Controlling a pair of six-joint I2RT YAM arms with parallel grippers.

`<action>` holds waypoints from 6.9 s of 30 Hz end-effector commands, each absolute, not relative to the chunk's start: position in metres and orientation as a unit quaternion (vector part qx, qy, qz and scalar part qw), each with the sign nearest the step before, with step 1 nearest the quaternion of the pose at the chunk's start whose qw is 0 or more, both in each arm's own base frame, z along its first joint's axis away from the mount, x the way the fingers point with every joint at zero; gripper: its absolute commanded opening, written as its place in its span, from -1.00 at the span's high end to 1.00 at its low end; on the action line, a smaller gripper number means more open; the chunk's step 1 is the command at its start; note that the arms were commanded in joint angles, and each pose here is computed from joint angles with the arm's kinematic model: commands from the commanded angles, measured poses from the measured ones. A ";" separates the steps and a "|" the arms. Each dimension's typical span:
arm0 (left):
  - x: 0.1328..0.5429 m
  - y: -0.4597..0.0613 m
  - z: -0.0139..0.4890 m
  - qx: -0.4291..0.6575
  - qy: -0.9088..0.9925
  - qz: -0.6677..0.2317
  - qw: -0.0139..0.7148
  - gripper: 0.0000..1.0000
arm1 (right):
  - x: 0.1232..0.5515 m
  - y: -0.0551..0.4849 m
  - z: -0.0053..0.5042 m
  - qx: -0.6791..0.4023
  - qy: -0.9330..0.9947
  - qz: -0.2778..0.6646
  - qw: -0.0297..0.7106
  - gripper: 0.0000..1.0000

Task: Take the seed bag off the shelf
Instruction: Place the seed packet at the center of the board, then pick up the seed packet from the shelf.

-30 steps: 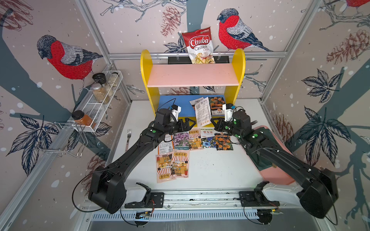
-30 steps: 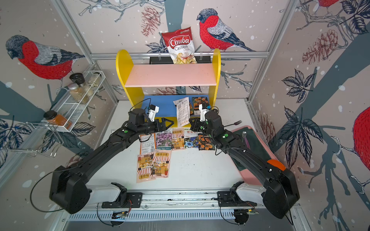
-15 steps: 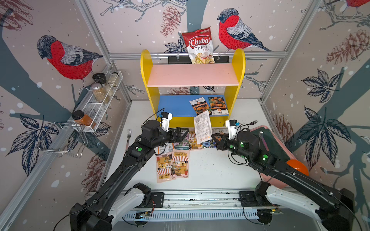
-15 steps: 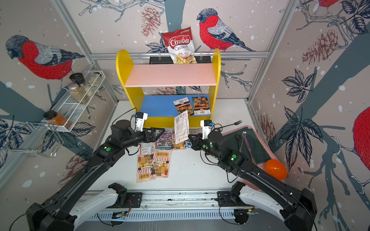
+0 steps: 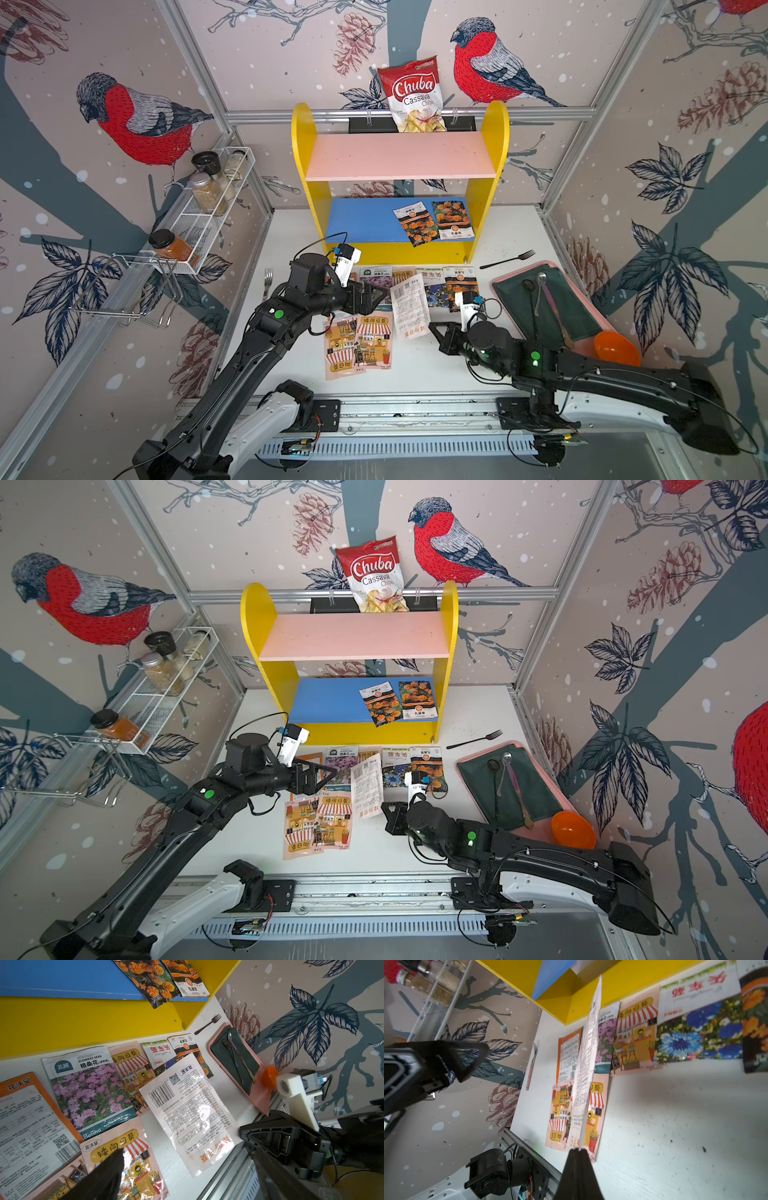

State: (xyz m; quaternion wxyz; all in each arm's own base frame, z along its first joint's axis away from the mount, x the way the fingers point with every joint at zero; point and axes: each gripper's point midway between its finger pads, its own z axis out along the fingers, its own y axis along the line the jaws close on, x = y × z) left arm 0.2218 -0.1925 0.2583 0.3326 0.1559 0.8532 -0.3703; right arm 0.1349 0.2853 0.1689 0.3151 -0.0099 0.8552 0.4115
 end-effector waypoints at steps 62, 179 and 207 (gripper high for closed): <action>0.210 -0.189 0.260 0.164 0.846 -0.376 0.340 -0.94 | 0.098 0.277 0.041 0.034 0.933 0.218 0.285 -0.31; 0.446 -0.328 0.184 -0.122 0.785 -0.548 0.264 1.00 | 0.256 0.173 0.272 -0.008 0.808 0.359 0.467 -1.00; 0.270 -0.294 0.275 0.191 0.747 -0.594 0.231 1.00 | 0.246 0.202 0.297 -0.085 0.743 0.522 0.409 -1.00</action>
